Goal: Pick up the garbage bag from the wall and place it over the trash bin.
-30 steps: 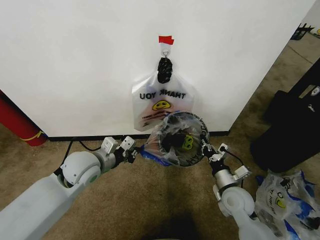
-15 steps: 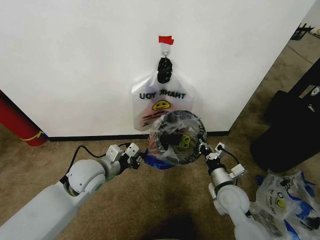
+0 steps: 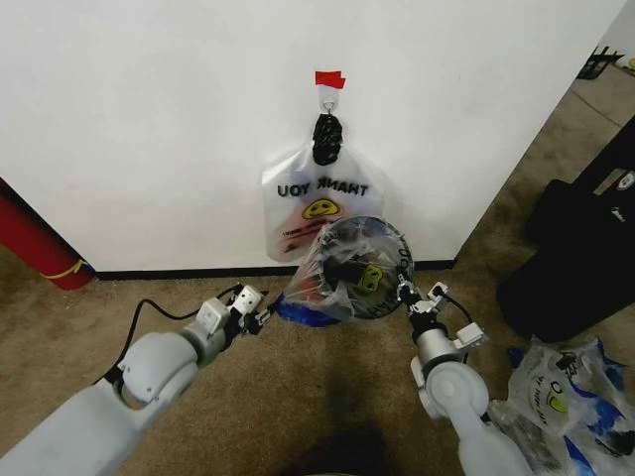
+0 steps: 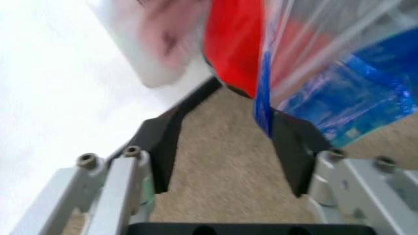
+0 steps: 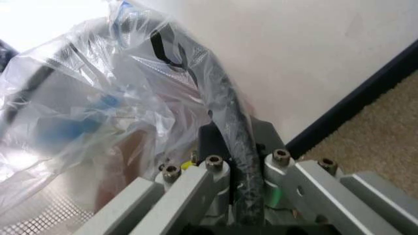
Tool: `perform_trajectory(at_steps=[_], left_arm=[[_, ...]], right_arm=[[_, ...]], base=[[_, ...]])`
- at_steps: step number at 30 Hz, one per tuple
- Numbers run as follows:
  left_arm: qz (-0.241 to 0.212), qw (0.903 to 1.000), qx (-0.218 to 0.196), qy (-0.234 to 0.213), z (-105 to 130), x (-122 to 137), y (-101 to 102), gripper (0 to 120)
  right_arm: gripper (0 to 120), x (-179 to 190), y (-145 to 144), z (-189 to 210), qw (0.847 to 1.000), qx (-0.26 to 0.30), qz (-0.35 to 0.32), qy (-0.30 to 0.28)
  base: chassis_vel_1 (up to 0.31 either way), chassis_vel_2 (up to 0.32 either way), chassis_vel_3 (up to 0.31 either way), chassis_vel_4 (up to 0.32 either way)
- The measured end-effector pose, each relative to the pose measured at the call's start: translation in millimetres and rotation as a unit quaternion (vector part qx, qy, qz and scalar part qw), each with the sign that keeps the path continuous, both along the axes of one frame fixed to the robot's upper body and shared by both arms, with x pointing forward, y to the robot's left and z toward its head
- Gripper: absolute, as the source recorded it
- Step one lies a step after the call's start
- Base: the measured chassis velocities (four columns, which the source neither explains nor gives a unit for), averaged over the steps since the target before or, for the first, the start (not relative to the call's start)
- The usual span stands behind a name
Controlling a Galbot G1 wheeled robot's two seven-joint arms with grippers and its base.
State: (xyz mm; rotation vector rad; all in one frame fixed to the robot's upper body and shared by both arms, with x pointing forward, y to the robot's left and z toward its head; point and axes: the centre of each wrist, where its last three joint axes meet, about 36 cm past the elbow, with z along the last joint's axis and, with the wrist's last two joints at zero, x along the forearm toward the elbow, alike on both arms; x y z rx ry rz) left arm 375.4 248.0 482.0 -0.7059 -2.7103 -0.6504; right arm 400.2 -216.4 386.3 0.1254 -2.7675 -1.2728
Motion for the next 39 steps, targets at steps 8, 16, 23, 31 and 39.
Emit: perform_trajectory(at_steps=[8, 16, 23, 31, 39], left_arm=[[0.016, 0.9938, -0.105, -0.035, 4, -10, -3, 88], [-0.006, 0.976, -0.176, 0.128, 15, -35, -21, 100], [0.044, 0.9656, -0.204, 0.155, 0, -24, -31, 100], [0.11, 0.9394, -0.259, 0.195, 0, -8, -35, 100], [0.123, 0.9332, -0.267, 0.207, -10, -4, -41, 93]], right_arm=[[0, -1, -4, -3, 1.0, -0.004, -0.001, 0.008], [0, -1, 2, 4, 1.0, 0.008, -0.002, 0.009], [0, -10, 6, 10, 1.0, 0.013, 0.003, 0.005], [0, -16, 9, 12, 1.0, 0.014, 0.007, 0.004], [0, -19, 18, 20, 1.0, 0.02, 0.015, -0.003]], base=[[0.0, 0.0, 0.0, 0.0], [0.0, 0.0, 0.0, 0.0], [0.0, 0.0, 0.0, 0.0], [0.0, 0.0, 0.0, 0.0], [0.0, 0.0, 0.0, 0.0]])
